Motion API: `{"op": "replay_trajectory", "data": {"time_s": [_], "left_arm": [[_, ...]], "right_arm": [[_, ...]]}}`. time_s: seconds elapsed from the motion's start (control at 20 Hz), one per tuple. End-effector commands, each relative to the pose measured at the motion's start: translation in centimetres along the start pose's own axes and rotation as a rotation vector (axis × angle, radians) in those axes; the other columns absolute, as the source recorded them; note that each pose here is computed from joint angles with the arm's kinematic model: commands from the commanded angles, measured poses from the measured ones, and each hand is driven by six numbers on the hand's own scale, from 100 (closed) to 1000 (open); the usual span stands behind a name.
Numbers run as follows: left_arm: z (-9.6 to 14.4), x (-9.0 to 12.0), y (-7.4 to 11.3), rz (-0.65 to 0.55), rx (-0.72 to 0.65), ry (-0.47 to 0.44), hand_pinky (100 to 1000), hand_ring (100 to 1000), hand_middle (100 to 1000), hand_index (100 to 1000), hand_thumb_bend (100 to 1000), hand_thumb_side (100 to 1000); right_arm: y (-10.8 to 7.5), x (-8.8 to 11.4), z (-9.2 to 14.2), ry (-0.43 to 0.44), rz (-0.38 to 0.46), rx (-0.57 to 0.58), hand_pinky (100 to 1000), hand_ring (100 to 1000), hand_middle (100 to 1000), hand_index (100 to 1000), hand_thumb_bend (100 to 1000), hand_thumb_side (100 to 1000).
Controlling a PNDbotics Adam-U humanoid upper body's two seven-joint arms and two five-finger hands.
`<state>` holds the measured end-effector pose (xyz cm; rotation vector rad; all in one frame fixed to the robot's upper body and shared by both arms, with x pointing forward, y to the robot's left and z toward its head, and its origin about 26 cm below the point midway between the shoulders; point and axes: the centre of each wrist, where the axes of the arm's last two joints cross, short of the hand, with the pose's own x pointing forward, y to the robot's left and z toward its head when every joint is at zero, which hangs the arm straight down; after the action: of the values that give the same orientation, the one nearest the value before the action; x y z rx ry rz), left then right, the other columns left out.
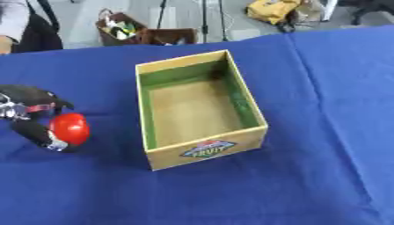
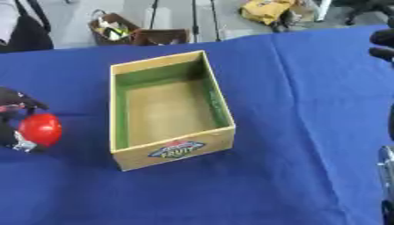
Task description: Pick up objects on the table and place them in the box.
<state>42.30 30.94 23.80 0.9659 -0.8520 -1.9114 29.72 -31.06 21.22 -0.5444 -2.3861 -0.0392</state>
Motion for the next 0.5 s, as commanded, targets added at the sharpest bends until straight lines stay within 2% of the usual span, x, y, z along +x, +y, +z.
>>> {"op": "replay_trajectory", "data": {"time_s": [0.05,0.3,0.4,0.5], "left_arm": [[0.88,-0.75,0.62,-0.019,-0.012,-0.01,231,476,648,1000,601,767],[0.48,-0.48,0.37,0.009,-0.015,-0.035,212,465,627,970,574,767],[0.4,-0.48,0.36,0.019,-0.016,-0.033,200,458,618,956,533,758],[0.27,-0.55,0.23,0.027,-0.024,-0.022,174,440,590,901,500,744]], "right_arm": [[-0.38,0.65,-0.52,-0.032,0.012,0.005,727,733,620,766,100,814],[-0.38,0.64,-0.5,-0.032,0.013,0.006,727,734,620,766,100,814],[-0.37,0.64,-0.5,-0.032,0.013,0.005,727,734,620,766,100,814],[-0.37,0.65,-0.51,-0.032,0.012,0.004,727,734,620,766,100,814]]}}
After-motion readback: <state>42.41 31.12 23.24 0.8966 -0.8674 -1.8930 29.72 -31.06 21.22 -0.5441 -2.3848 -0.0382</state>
